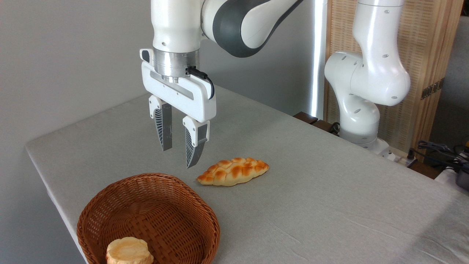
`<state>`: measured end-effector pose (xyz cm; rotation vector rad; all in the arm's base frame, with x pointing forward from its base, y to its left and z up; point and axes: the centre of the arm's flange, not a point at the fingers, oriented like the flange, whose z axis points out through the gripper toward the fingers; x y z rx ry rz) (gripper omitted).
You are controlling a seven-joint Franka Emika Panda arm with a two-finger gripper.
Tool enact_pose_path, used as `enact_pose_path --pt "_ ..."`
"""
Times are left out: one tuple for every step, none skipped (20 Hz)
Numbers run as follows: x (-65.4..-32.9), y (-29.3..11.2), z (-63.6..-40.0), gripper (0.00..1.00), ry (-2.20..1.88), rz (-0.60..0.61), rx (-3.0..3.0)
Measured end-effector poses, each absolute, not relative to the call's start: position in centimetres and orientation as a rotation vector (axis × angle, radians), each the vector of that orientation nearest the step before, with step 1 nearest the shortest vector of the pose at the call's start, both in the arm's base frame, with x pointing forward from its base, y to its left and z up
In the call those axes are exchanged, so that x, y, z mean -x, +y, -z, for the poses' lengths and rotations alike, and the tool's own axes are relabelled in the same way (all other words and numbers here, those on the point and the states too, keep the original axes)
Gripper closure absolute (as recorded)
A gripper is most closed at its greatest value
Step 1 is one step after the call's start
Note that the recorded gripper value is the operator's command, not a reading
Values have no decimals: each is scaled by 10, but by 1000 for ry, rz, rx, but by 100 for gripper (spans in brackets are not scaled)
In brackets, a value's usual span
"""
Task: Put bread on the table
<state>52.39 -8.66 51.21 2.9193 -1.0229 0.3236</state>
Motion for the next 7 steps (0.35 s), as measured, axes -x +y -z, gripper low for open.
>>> enact_pose_path --pt "-525 -86 -513 0 -1022 -331 -2920" --pt "-527 -87 -515 0 -1022 -337 -2920" --pt "-529 -87 -517 0 -1022 -343 -2920" --pt "-530 -87 -518 0 -1024 -347 -2919" --pt "-532 -86 -519 0 -1031 -350 -2918" --pt "-533 -84 -519 0 -1045 -352 -2914" --pt "-534 -82 -519 0 -1057 -353 -2911"
